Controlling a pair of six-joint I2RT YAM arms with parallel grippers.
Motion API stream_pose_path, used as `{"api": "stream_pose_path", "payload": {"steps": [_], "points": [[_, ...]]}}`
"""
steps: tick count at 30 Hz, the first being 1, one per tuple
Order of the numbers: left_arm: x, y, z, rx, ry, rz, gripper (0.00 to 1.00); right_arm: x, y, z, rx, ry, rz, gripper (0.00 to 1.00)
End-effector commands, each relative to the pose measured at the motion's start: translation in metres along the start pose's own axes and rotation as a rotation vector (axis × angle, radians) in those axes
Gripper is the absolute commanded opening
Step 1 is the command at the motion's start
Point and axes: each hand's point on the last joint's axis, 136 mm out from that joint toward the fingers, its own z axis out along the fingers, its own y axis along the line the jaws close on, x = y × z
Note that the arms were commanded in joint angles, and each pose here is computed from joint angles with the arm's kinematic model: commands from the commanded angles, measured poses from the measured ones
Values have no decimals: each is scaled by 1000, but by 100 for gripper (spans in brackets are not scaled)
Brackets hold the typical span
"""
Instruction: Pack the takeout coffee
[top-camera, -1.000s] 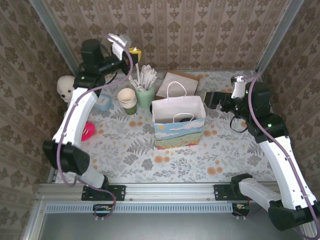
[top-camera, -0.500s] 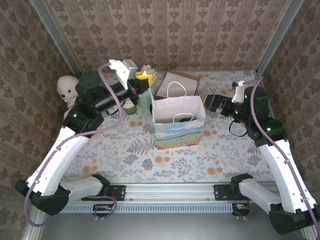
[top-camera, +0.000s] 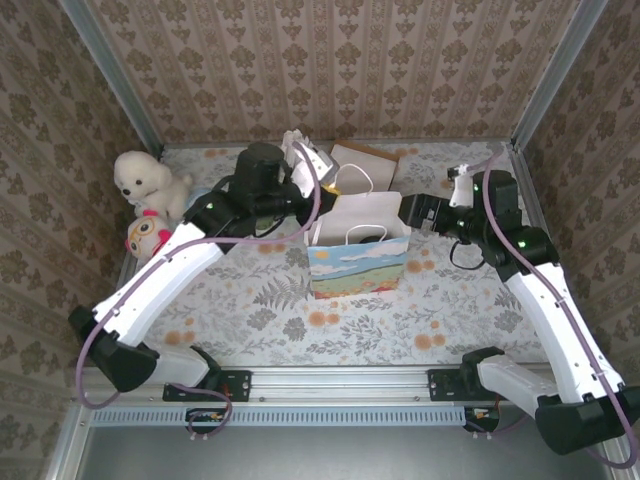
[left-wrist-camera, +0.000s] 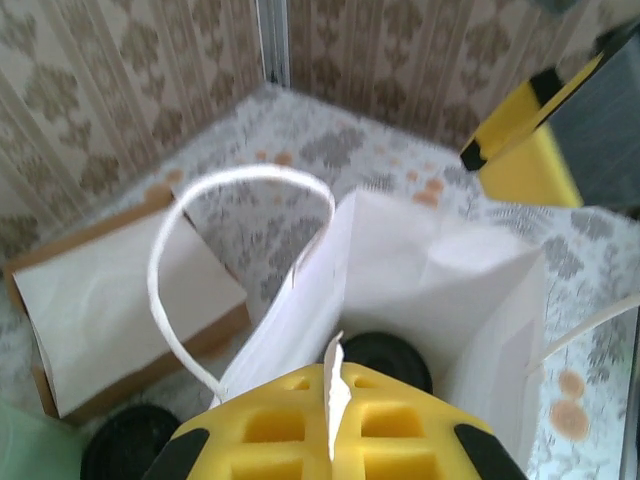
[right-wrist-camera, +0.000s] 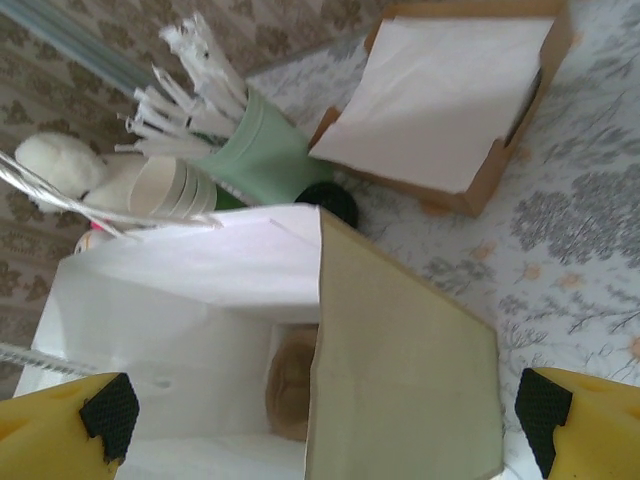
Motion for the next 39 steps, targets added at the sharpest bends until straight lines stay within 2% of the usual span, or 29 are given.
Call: {"api": "stream_pose_path", "payload": {"steps": [1,6,9,12,14,16,18,21,24,28,32,34,39], "points": [[10,-10,0,48,85,51,0,23,5,10,-42,124,19,100],[36,-16,18,110,234,48,0,27,6,13,-61,138,67,100],[45,-17,26,124,316,38,11,30,14,11,-106,145,60,99],[41,-15,27,110,321,31,41,38,18,11,-135,179,63,99],[31,-15,22,96,269,29,61,43,18,14,-142,207,68,98],[23,-13,13,77,220,19,75,44,19,17,-136,227,72,97],[16,-7,0,44,176,-13,83,44,23,20,-139,245,79,96],[15,3,-27,-11,85,-75,84,45,40,28,-179,257,69,96],[12,7,-52,-74,-50,-132,91,49,53,37,-181,260,60,97],[33,53,-88,-299,-125,-363,100,52,71,49,-206,260,62,97],[86,99,-111,-520,-152,-638,100,56,94,68,-237,271,74,97],[108,115,-123,-616,-153,-727,100,59,107,77,-252,282,77,97],[124,135,-138,-742,-166,-779,100,59,108,89,-192,262,40,98]]}}
